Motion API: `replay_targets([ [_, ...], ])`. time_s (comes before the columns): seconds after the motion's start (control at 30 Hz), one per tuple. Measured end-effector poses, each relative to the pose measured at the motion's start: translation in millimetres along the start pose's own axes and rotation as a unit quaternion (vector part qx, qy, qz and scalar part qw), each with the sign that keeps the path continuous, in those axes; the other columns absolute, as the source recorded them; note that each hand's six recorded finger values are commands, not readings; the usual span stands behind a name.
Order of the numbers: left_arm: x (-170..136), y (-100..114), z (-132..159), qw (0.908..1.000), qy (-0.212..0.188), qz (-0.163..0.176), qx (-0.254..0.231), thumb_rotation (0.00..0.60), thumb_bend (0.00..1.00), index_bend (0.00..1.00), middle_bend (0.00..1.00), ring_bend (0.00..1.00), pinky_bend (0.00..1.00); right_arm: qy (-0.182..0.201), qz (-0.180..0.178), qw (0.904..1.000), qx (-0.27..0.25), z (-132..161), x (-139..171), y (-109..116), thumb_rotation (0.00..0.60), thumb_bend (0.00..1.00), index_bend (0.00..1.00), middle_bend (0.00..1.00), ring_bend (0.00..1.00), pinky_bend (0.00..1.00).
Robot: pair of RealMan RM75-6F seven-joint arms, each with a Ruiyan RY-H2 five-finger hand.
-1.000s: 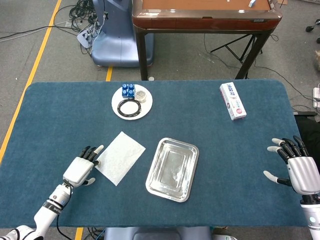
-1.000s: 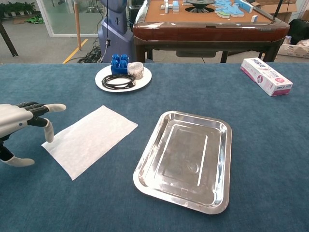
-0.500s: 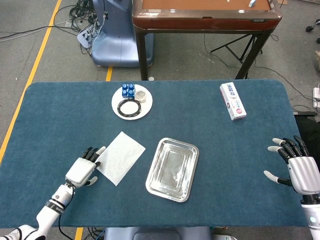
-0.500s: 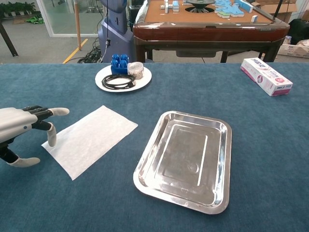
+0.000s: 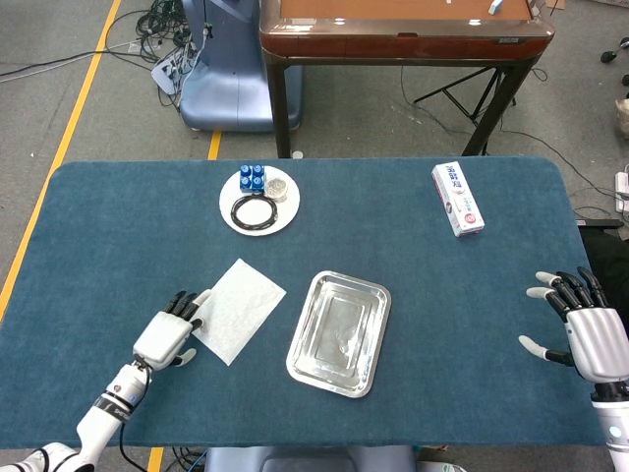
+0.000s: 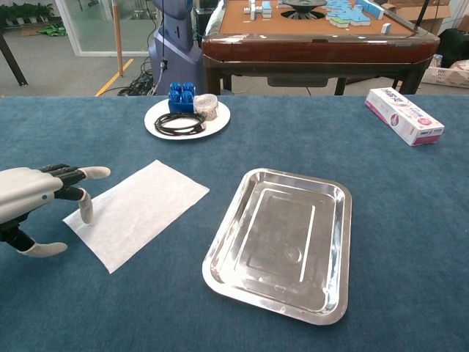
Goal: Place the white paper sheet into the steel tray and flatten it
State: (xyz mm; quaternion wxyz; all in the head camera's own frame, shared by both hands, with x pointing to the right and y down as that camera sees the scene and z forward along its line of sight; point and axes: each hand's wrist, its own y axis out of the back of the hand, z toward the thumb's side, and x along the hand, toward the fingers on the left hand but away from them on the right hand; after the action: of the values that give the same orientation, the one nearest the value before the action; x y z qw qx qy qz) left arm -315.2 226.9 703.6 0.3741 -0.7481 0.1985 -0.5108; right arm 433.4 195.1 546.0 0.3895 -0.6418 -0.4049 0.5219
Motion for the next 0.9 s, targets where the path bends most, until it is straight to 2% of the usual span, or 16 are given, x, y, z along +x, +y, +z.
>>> replay_targets([
  [0.9, 6.8, -8.7, 6.4, 0.9999, -0.001, -0.011, -0.002, 0.6, 0.26, 0.41, 0.0, 0.0, 0.01, -0.001, 0.001, 1.0, -0.001, -0.1, -0.2, 0.1, 0.6, 0.0, 0.34, 0.23, 0.14, 0.0],
])
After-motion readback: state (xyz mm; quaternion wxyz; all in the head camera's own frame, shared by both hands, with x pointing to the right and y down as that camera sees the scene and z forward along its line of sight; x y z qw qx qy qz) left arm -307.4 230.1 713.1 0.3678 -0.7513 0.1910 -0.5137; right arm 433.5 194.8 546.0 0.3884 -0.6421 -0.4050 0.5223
